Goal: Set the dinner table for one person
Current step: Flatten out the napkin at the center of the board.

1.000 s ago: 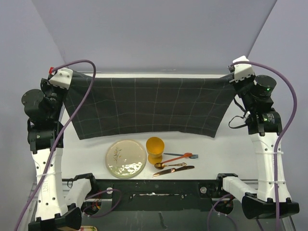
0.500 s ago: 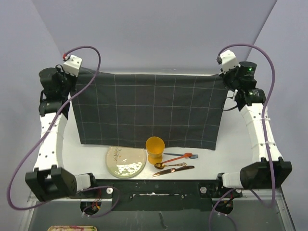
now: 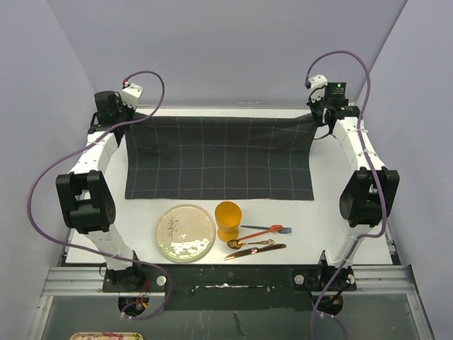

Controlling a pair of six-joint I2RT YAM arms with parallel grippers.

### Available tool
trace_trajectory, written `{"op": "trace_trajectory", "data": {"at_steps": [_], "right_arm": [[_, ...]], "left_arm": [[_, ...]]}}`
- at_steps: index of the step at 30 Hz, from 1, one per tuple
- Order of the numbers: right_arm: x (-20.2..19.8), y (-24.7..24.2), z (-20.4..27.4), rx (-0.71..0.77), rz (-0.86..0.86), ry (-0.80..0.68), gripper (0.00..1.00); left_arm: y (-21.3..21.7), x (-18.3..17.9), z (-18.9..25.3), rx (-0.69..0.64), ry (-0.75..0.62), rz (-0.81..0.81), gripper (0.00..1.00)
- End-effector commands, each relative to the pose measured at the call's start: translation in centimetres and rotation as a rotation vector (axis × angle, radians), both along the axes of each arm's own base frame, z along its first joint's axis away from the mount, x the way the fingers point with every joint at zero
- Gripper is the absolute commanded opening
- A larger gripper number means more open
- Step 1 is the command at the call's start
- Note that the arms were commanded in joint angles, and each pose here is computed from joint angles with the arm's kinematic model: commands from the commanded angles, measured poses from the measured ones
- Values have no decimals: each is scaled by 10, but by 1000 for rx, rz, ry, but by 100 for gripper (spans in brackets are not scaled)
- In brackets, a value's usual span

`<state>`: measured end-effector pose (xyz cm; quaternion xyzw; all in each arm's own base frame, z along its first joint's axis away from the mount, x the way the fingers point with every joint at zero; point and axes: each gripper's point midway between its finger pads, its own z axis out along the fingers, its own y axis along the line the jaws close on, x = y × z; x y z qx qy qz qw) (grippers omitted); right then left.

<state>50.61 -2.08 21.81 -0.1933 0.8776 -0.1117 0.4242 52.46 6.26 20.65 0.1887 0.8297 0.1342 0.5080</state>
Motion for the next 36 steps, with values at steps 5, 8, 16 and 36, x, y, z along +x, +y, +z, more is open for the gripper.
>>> {"op": "trace_trajectory", "data": {"at_steps": [5,8,16,36], "right_arm": [[35,-1,1,14,-74,-42,0],[43,1,-13,19,-79,-26,0],[58,4,-41,1,-104,-12,0],[122,15,-43,-143,-231,-205,6]], "left_arm": [[8,54,10,76,-113,45,0],[5,61,-9,98,-93,49,0],[0,81,-29,79,-85,57,0],[-8,114,-46,62,-199,87,0]]}}
